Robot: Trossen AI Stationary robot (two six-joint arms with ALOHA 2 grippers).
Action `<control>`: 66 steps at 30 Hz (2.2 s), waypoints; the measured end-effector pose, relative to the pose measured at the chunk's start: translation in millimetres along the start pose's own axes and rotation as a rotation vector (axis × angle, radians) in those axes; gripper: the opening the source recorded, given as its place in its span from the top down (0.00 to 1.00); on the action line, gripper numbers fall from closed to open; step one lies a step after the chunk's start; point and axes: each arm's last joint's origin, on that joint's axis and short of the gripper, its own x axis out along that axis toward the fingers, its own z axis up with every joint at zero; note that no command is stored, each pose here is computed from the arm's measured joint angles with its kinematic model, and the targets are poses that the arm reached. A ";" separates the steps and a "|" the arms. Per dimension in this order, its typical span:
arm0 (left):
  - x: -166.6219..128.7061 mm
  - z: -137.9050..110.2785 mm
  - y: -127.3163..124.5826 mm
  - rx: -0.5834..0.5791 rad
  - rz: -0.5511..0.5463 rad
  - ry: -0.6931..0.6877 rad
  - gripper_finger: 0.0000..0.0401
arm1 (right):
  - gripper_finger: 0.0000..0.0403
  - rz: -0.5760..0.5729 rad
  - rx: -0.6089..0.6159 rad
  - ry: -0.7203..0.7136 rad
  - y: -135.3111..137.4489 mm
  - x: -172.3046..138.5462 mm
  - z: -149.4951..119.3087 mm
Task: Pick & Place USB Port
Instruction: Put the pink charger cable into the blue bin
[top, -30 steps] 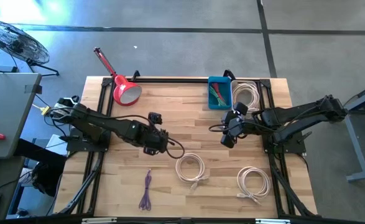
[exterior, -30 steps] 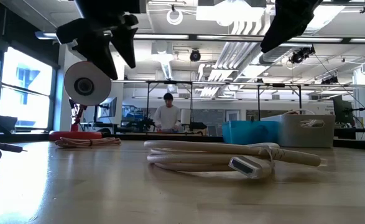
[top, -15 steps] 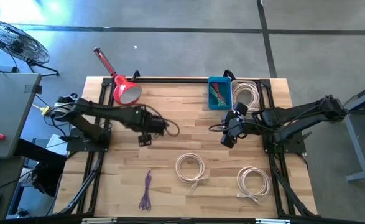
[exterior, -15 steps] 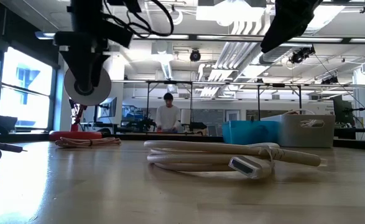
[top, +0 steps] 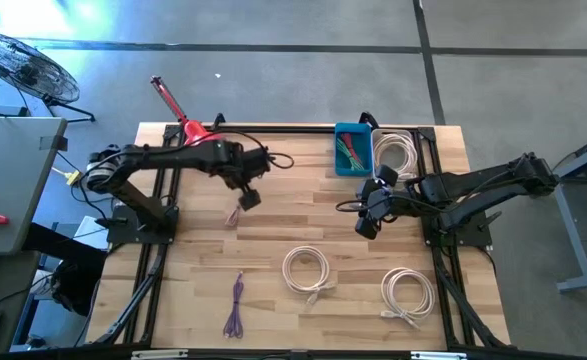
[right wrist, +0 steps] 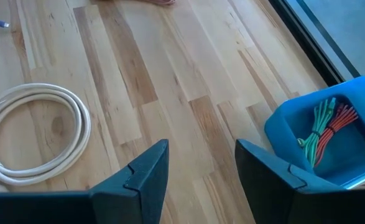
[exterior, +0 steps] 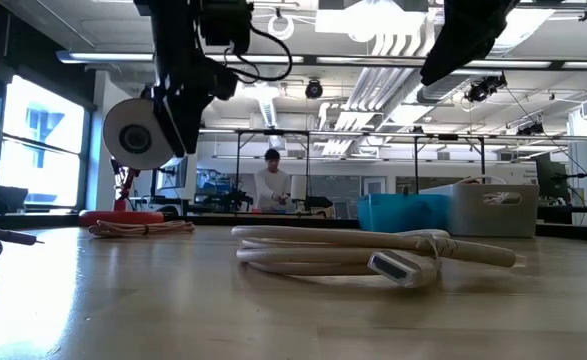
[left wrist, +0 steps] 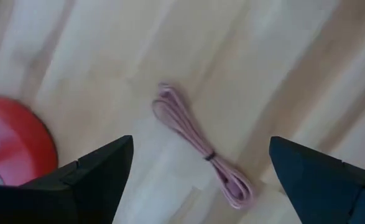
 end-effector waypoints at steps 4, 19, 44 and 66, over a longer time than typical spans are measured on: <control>14.9 -9.0 3.5 -0.096 0.003 0.051 0.08 | 0.56 -0.001 -0.002 0.004 -0.1 0.0 -0.4; 71.6 -38.1 0.1 -0.168 -0.107 0.065 0.08 | 0.56 -0.012 0.012 0.027 -1.3 -0.1 -2.8; 104.7 -53.6 1.8 -0.139 -0.119 -0.084 0.10 | 0.56 -0.017 0.019 0.026 -1.4 -0.1 -2.9; 115.8 -48.9 1.6 0.036 -0.080 -0.117 0.90 | 0.56 0.009 -0.009 0.021 6.5 -4.1 -6.1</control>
